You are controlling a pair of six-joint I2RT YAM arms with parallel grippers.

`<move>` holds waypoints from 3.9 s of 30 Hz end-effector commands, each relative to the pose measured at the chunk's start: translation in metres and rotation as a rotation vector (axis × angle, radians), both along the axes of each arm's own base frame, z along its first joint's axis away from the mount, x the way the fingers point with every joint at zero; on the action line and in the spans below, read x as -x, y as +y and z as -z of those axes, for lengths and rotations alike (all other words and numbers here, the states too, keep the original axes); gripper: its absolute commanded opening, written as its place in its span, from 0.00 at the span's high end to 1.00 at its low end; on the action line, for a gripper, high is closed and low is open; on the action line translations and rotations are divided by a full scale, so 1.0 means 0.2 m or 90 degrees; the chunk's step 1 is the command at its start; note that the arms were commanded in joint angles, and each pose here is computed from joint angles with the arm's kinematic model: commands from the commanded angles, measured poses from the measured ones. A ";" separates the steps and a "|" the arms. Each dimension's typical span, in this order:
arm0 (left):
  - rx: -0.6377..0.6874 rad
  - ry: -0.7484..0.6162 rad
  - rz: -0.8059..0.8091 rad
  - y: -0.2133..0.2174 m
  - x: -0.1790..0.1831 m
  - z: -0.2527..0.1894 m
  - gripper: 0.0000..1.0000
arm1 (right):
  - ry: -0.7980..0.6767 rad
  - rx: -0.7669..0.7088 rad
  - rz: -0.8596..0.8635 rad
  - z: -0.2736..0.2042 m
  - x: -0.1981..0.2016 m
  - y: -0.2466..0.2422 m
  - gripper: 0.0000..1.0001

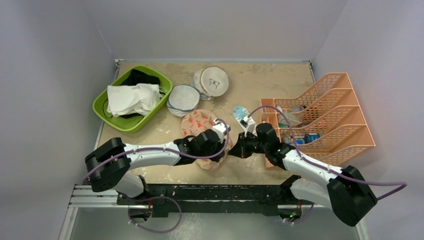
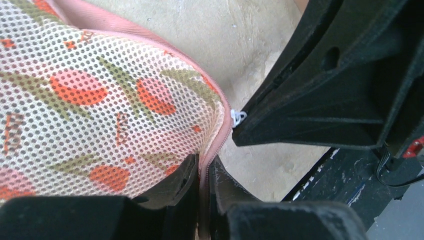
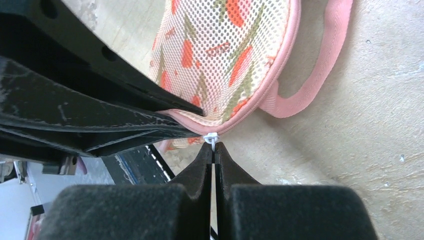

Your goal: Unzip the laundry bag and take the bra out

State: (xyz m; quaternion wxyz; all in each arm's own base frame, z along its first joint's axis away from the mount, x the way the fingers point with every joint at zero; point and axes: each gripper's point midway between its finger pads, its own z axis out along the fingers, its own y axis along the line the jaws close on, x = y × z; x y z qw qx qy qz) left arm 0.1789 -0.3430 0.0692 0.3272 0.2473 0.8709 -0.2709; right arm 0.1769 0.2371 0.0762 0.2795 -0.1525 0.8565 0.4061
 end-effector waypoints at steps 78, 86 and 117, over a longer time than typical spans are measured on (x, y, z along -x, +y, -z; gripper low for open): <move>-0.087 -0.049 -0.078 0.27 -0.15 0.02 0.93 | -0.009 -0.004 -0.069 0.05 -0.18 0.20 1.00; -0.087 -0.061 -0.118 0.36 -0.15 -0.03 1.00 | -0.018 0.026 0.000 0.06 -0.28 0.16 1.00; 0.008 -0.077 -0.087 0.24 -0.15 -0.32 0.39 | -0.064 -0.033 -0.044 -0.03 -0.30 0.22 1.00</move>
